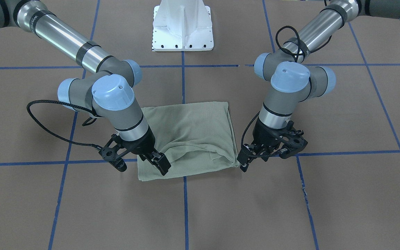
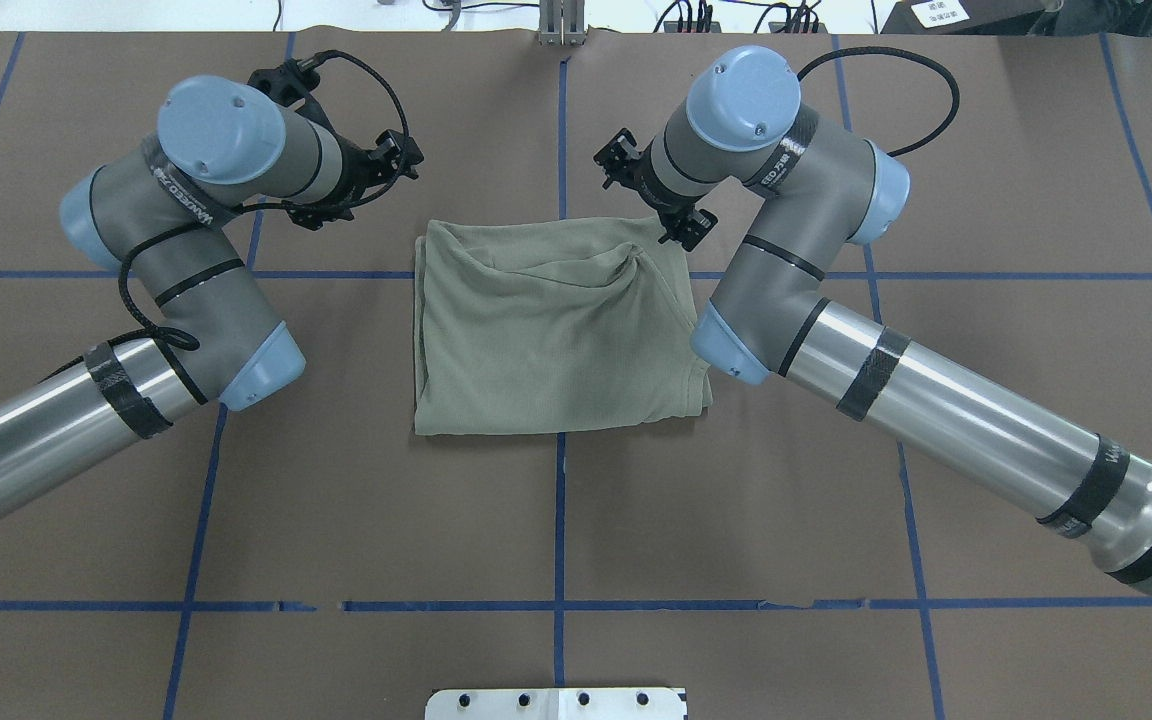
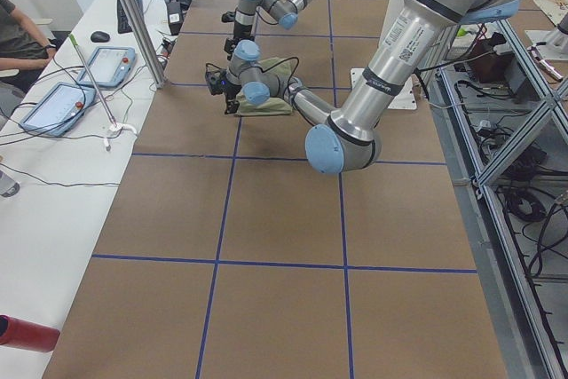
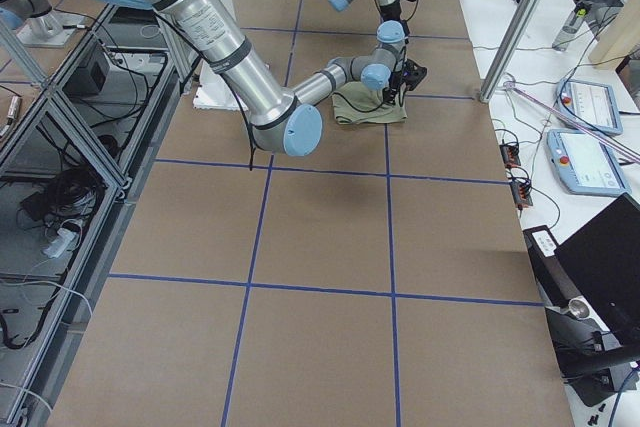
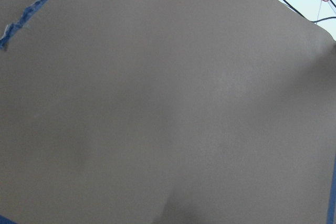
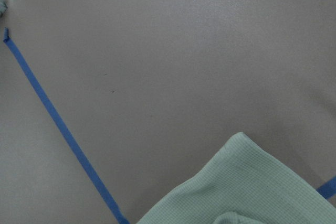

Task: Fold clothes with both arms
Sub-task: 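Release and raise the left gripper while the right gripper holds its corner, then lower the held corner onto the folded shirt with the right gripper and release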

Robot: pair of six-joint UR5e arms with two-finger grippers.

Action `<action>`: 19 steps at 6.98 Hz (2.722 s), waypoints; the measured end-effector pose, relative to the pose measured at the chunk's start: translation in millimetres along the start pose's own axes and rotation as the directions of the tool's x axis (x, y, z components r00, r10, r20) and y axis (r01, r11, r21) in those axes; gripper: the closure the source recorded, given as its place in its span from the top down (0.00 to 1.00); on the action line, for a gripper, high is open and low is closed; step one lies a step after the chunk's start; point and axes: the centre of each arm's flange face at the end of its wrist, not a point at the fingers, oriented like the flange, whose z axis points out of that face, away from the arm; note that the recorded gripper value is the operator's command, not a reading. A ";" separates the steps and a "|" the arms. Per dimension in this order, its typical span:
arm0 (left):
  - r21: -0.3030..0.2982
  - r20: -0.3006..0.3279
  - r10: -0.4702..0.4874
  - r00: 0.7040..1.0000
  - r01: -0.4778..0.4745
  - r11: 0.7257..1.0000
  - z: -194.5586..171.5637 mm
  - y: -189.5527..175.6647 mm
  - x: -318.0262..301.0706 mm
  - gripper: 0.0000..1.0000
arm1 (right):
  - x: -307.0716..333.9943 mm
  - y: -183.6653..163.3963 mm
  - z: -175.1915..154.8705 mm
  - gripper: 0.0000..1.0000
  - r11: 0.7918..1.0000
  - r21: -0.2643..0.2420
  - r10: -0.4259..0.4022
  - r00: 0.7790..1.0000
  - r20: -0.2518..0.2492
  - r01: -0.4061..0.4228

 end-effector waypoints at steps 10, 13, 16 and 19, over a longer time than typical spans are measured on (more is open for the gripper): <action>-0.044 -0.005 0.144 0.990 -0.144 0.989 -27.7 -27.7 -49.1 1.00 | 1.1 12.2 24.0 0.71 0.992 0.009 -0.120 0.981 -0.154 0.122; -0.042 -0.005 0.146 0.989 -0.146 0.988 -27.4 -28.4 -50.2 1.00 | -9.4 21.6 32.7 0.63 0.991 -0.001 -0.129 0.977 -0.167 0.130; -0.043 -0.008 0.144 0.990 -0.144 0.989 -28.0 -27.8 -49.4 1.00 | -5.7 36.4 41.0 0.00 0.990 -0.019 -0.143 0.974 -0.178 0.141; -0.042 -0.020 0.146 0.989 -0.147 0.988 -31.5 -26.8 -46.3 1.00 | -2.8 29.5 41.1 0.00 0.989 -0.015 -0.148 0.972 -0.184 0.148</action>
